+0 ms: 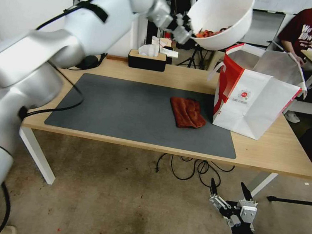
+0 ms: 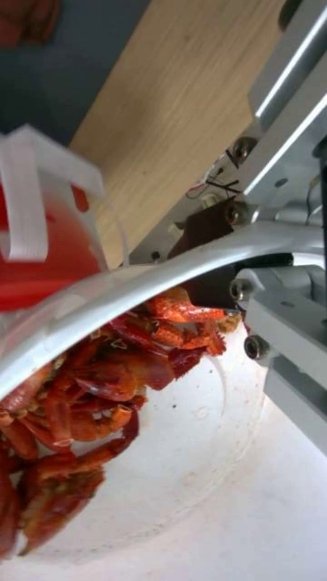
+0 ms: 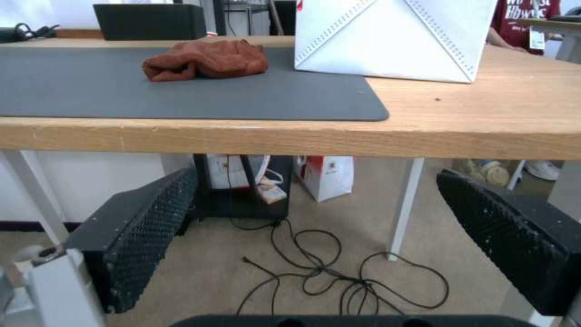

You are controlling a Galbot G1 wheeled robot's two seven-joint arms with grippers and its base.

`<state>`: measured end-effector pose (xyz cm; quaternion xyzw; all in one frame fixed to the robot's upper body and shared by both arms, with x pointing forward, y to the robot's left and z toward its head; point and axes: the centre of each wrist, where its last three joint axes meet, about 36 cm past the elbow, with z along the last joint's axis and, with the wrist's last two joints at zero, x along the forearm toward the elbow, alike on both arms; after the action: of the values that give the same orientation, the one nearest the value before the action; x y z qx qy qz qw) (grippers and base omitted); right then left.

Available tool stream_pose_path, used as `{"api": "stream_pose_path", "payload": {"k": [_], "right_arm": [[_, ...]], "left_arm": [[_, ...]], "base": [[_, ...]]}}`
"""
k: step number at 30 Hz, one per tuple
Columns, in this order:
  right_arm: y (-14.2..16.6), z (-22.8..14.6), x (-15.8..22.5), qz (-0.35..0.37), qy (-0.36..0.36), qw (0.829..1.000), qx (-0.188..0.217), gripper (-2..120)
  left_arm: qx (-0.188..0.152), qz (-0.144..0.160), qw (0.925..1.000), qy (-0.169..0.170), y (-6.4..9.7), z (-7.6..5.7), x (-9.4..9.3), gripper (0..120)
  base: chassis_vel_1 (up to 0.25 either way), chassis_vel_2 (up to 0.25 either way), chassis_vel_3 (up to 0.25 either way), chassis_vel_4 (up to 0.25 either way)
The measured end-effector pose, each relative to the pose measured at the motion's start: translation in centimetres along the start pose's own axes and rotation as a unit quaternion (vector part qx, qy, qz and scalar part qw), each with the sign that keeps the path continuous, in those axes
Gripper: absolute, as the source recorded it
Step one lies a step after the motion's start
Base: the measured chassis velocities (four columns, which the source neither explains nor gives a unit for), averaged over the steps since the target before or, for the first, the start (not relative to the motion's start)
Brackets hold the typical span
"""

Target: Sweep shrimp from table into container with towel, then put container into takeout bag.

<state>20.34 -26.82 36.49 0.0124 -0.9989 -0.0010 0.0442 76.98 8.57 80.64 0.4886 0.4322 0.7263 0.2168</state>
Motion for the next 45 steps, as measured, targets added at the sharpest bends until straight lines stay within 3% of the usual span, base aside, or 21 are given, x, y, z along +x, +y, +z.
{"api": "stream_pose_path", "payload": {"k": [6, 13, 18, 24, 28, 38, 45], "right_arm": [[0.1, 0.1, 0.3, 0.001, 0.000, 1.000, -0.002, 100], [0.1, 0.3, 0.6, 0.001, 0.001, 1.000, -0.001, 100], [0.3, 0.4, 0.8, 0.002, 0.002, 1.000, -0.001, 100], [0.6, 0.9, 1.3, 0.000, 0.004, 1.000, -0.001, 100], [0.7, 1.0, 1.3, 0.000, 0.004, 1.000, -0.002, 100], [0.8, 1.2, 0.9, -0.010, 0.004, 1.000, -0.001, 100], [0.7, 1.3, 0.4, -0.019, 0.004, 1.000, 0.002, 100]], "left_arm": [[0.013, -0.005, 0.9999, -0.002, 1.4, -1.3, -1.5, 0], [-0.003, 0.020, 0.9997, -0.010, 4.3, -4.4, -4.1, 0], [-0.003, 0.039, 0.9992, 0.003, 4.7, -4.7, -4.4, 0], [0.018, 0.060, 0.9979, 0.013, 5.9, -6.6, -5.3, 0], [0.005, 0.090, 0.9958, 0.014, 5.7, -7.6, -6.2, 0], [-0.009, 0.104, 0.9943, 0.022, 6.8, -8.2, -5.7, 0], [-0.015, 0.134, 0.9904, 0.033, 7.0, -8.7, -5.9, 0]], "base": [[0.000, 0.000, 0.000, 0.000], [0.000, 0.000, 0.000, 0.000], [0.000, 0.000, 0.000, 0.000], [0.000, 0.000, 0.000, 0.000], [0.000, 0.000, 0.000, 0.000], [0.000, 0.000, 0.000, 0.000], [0.000, 0.000, 0.000, 0.000]]}}
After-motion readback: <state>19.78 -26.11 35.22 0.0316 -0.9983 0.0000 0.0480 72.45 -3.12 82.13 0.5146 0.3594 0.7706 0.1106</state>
